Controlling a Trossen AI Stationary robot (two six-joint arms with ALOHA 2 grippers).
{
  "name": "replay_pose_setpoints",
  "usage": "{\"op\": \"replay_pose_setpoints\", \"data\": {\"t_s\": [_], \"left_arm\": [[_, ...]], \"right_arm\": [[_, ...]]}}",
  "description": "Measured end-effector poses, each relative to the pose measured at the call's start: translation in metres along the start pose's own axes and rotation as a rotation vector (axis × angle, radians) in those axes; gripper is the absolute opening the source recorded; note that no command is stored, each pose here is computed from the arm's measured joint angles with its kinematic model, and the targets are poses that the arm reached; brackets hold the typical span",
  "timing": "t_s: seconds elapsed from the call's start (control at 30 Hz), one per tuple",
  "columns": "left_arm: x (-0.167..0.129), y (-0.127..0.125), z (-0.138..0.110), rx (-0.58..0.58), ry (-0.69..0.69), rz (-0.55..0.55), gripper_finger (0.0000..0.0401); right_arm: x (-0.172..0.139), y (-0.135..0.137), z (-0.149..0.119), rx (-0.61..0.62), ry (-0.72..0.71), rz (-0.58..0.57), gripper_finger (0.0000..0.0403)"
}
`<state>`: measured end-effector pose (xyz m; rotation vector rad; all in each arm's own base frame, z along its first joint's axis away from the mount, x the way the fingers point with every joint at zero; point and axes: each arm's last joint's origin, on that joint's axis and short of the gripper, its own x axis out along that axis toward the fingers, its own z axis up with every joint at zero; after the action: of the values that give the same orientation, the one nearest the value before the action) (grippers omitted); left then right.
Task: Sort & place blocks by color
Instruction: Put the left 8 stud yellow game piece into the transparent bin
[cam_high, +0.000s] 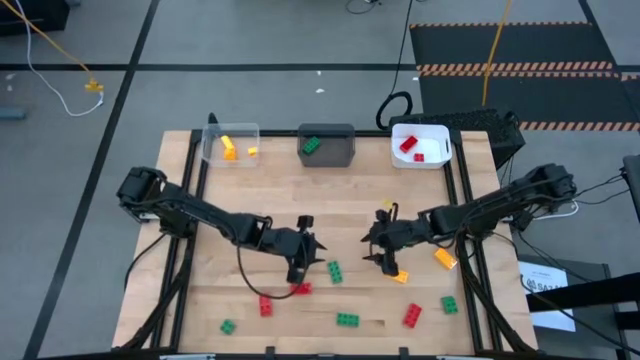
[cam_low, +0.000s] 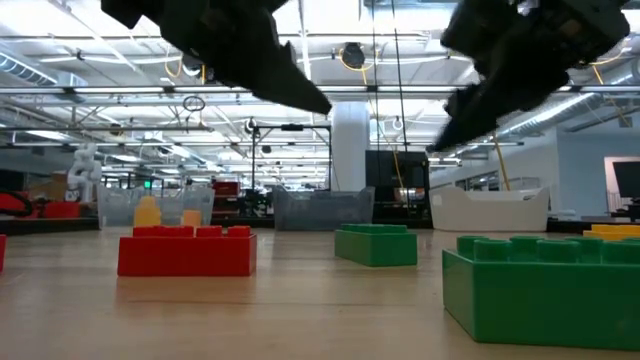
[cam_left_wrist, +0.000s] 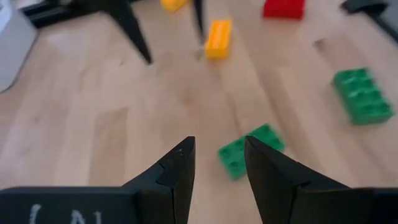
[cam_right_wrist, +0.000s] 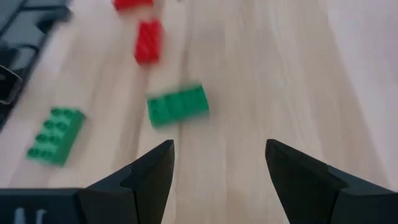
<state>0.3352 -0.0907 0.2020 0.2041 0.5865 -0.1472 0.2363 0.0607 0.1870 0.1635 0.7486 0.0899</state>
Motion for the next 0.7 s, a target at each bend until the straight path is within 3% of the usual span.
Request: {"op": "replay_pose_setpoints", "data": {"t_s": [0.3, 0.5, 0.7], "left_arm": [[0.006, -0.001, 0.008, 0.019, -0.116, -0.044, 0.0141], [0.009, 0.007, 0.012, 0.044, -0.166, -0.008, 0.0141], [0.009, 0.024, 0.013, 0.013, -0.186, 0.040, 0.0141]], "right_arm": [[-0.015, -0.004, -0.030, 0.277, 0.357, 0.022, 0.0242], [-0.021, 0.004, -0.046, 0.272, 0.522, 0.022, 0.0242], [-0.024, 0.012, -0.051, 0.290, 0.555, 0.020, 0.0242]]}}
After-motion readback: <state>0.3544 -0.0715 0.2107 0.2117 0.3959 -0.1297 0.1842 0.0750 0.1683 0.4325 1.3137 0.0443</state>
